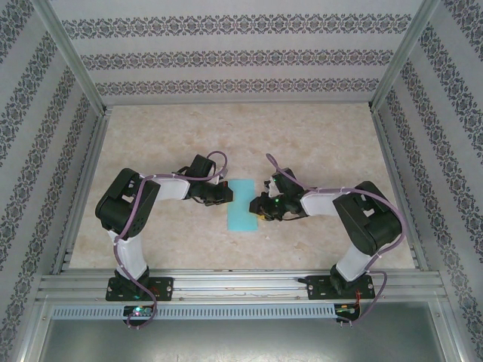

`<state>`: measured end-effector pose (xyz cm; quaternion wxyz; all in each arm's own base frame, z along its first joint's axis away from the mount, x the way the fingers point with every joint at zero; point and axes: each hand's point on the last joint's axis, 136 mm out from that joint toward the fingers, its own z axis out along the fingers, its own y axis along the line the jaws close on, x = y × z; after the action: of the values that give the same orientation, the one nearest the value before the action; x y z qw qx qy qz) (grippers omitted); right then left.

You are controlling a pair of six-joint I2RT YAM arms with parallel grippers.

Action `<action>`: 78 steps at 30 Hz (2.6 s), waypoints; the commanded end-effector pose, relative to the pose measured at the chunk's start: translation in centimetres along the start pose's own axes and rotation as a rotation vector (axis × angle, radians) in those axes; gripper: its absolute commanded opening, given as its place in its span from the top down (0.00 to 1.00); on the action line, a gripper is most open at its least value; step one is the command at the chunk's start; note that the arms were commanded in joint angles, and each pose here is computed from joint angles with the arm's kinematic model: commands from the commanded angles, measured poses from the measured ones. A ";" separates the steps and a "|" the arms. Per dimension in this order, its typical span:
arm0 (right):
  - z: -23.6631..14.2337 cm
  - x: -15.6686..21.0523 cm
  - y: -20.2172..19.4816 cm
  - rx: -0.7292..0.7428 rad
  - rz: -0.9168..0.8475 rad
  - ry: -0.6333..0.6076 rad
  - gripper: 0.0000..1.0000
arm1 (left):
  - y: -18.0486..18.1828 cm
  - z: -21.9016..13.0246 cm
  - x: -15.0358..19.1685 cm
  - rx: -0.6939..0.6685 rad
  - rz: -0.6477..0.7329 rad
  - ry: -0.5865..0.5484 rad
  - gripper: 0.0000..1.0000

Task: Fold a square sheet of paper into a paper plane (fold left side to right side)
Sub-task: Fold the triangle a second time at the center of the table.

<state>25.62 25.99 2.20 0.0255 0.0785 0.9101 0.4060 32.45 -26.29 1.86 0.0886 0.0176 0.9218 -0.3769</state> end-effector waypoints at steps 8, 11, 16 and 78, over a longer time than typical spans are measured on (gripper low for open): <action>0.2 -1.8 1.0 -0.061 -0.048 -0.017 0.79 | 0.3 -0.1 0.6 -0.043 0.041 0.001 0.91; 0.0 -1.8 1.1 -0.065 -0.047 -0.021 0.83 | -0.8 -1.0 -0.3 -0.028 0.083 -0.034 0.86; -0.4 -1.8 1.7 -0.083 -0.043 -0.022 0.91 | -2.9 -2.8 -1.3 0.003 0.155 -0.102 0.70; -3.1 -2.2 3.0 -0.072 0.063 -0.040 0.76 | -9.6 0.2 9.2 -0.455 1.047 -0.070 0.97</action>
<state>26.61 25.47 4.83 0.0043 0.1228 0.8934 0.4322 23.19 -33.14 5.74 0.2879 0.4396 0.8489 -0.0562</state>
